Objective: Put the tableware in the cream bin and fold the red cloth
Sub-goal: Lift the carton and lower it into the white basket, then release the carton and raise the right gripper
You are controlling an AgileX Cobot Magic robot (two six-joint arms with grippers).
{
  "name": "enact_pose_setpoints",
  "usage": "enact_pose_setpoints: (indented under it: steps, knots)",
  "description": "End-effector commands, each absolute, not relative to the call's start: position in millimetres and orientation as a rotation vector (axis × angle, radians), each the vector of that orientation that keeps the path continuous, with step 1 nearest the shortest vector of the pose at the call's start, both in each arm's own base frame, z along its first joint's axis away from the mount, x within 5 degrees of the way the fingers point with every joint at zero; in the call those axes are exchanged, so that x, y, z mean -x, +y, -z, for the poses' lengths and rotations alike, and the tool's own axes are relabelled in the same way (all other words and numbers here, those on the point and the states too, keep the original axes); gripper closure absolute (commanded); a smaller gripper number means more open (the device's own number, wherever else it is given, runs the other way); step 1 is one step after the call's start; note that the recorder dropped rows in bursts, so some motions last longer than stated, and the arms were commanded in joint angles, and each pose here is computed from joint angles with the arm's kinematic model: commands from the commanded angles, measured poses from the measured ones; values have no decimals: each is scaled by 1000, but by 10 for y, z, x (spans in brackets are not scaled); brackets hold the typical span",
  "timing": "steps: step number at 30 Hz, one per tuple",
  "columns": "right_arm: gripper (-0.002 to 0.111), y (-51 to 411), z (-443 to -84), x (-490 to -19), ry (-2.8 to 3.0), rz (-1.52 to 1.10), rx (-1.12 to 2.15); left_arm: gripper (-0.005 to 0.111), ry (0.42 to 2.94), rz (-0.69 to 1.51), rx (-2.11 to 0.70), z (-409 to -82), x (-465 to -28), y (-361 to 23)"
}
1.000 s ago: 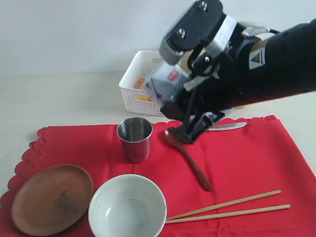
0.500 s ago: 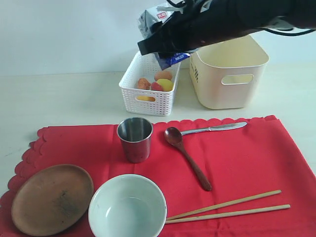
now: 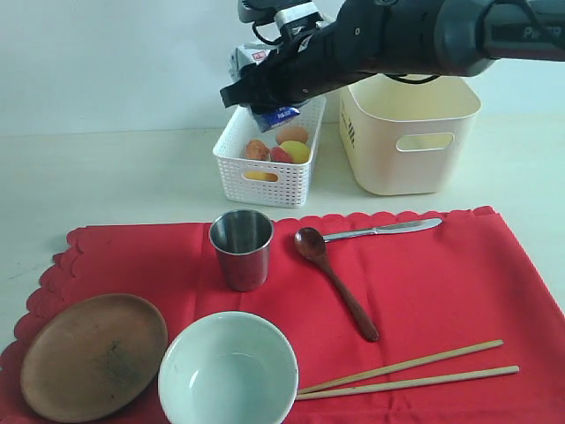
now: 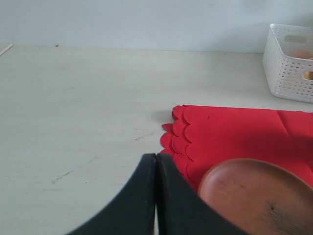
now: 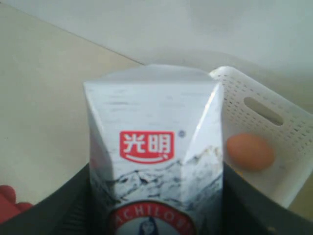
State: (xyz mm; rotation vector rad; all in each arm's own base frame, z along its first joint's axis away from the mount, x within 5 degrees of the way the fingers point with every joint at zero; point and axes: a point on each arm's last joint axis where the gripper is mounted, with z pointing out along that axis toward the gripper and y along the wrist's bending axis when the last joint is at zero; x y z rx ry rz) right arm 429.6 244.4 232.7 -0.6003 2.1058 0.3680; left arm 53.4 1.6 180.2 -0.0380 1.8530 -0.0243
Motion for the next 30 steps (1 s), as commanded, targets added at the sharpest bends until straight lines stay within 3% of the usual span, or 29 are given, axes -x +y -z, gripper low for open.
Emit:
enact_pose_setpoints:
  steps: [1, 12, 23, 30]
  knots:
    - [108, 2421, -2286, -4521, 2080, -401, 500, 107, 1837, 25, 44, -1813, -533, 17]
    - [105, 2468, -1743, -4861, 2109, -390, 456, 107, 1837, 25, 44, -1813, -533, 17]
    - [39, 2430, -1795, -4866, 2099, -362, 489, 107, 1837, 25, 44, -1813, -533, 17]
    - [33, 2423, -1954, -4811, 2114, -376, 511, 107, 1837, 25, 44, -1813, -533, 17]
